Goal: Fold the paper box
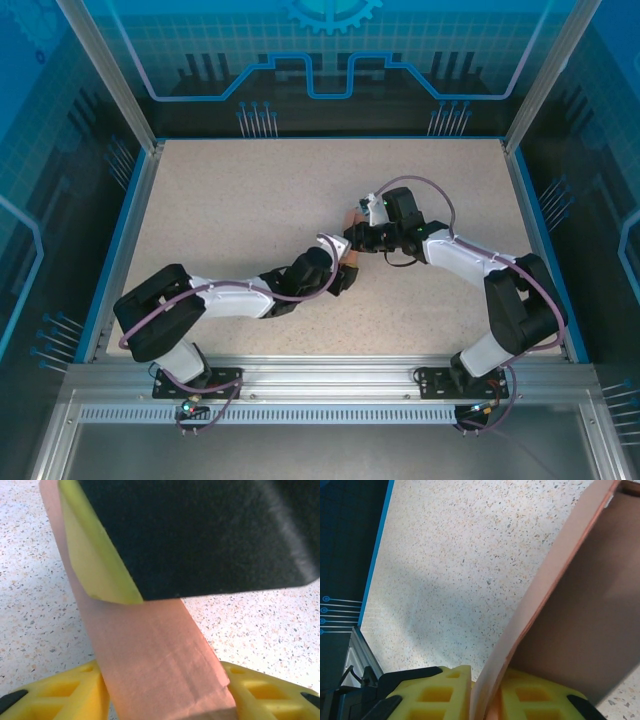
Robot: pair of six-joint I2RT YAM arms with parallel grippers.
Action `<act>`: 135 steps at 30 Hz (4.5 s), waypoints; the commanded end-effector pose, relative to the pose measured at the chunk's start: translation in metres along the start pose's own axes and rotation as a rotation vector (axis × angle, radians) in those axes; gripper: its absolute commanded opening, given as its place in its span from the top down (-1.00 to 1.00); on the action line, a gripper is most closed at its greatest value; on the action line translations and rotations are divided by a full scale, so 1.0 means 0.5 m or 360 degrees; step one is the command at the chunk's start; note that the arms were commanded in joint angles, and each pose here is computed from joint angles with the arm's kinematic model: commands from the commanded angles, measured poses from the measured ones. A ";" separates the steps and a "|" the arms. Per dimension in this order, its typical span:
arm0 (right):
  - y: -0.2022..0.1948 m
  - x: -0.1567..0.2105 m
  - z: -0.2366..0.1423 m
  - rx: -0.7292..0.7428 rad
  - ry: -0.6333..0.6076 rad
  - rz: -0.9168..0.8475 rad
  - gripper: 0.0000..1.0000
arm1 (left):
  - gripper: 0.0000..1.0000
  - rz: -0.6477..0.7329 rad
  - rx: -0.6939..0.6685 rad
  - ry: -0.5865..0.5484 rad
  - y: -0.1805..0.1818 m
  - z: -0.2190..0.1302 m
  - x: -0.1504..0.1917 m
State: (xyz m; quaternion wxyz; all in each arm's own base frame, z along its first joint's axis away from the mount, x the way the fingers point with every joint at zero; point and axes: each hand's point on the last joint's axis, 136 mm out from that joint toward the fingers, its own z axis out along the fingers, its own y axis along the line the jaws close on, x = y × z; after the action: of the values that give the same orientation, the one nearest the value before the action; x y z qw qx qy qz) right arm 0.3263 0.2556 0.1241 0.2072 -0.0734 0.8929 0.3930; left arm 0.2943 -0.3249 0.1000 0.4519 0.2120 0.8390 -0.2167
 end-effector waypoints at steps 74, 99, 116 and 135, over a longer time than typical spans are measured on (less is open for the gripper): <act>-0.093 0.044 -0.165 0.0604 -0.0081 -0.1053 -0.01 | 0.13 0.0831 0.0859 0.0264 0.072 -0.107 0.002; -0.083 0.003 -0.104 0.0545 -0.0023 -0.1105 0.42 | 0.08 0.0831 0.0827 0.0318 0.082 -0.102 0.010; -0.064 0.008 -0.098 0.0526 0.0084 -0.1028 0.70 | -0.07 0.0797 0.0727 0.0438 0.107 -0.092 0.025; -0.062 0.008 -0.090 0.0577 0.0141 -0.1006 0.58 | 0.02 0.0759 0.0672 0.0490 0.116 -0.086 0.026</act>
State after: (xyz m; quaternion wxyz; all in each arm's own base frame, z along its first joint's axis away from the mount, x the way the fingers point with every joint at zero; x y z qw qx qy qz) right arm 0.3179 0.1984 0.1259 0.2948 -0.3239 0.8875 0.1432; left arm 0.2882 -0.2521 0.1004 0.3100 0.5218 0.7567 -0.2428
